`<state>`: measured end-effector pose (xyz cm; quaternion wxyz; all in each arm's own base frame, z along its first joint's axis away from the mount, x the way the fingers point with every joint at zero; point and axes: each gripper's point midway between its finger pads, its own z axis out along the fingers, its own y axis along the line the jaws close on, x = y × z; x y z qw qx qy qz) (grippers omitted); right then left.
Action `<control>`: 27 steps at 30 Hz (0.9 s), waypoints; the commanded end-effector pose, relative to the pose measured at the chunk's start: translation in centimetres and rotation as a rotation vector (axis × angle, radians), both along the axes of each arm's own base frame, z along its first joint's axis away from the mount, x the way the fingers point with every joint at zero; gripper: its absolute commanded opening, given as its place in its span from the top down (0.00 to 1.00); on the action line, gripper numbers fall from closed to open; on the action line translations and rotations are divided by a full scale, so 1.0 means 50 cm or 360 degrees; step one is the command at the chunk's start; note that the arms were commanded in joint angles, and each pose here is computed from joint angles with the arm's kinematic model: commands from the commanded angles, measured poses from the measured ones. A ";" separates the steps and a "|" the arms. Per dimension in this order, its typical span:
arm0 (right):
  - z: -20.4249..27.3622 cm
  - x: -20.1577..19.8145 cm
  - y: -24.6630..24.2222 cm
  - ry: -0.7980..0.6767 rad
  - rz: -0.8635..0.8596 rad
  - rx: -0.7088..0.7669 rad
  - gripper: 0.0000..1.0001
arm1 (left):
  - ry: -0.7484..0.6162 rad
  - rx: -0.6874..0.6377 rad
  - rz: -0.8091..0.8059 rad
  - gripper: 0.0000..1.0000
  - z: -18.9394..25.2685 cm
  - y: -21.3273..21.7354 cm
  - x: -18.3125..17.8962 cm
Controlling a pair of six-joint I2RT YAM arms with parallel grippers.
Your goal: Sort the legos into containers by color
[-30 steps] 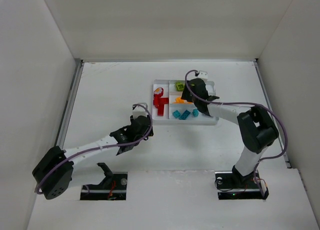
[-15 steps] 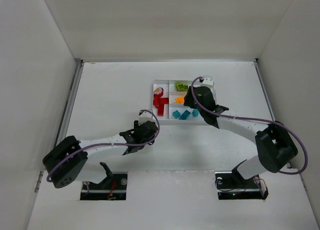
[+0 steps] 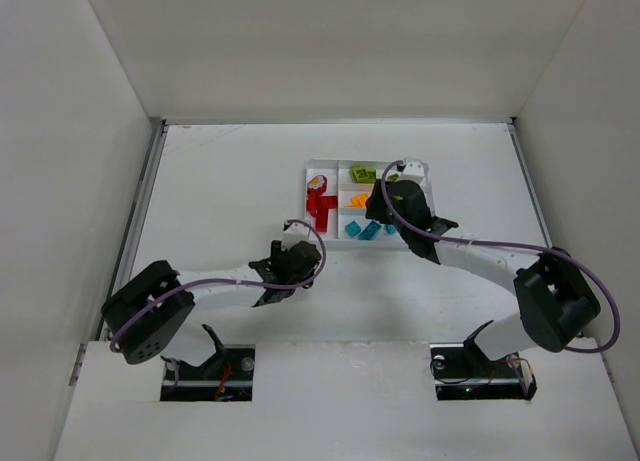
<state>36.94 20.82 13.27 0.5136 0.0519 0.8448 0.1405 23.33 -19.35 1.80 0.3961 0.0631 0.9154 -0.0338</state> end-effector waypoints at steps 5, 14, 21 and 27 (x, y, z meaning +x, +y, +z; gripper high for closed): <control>0.031 0.005 0.030 -0.0090 0.0045 0.0084 0.38 | -0.0061 0.0004 0.0014 0.47 0.013 -0.018 0.036; 0.020 0.004 0.032 -0.0074 0.0054 0.0084 0.38 | -0.0058 0.0021 0.0007 0.51 0.005 -0.025 0.038; 0.022 0.004 0.030 -0.0076 0.0046 0.0093 0.38 | -0.0045 0.0016 0.0033 0.55 0.012 -0.004 0.025; 0.034 -0.002 0.026 -0.0097 0.0049 0.0109 0.38 | -0.0068 -0.0018 0.0030 0.65 0.028 -0.009 0.026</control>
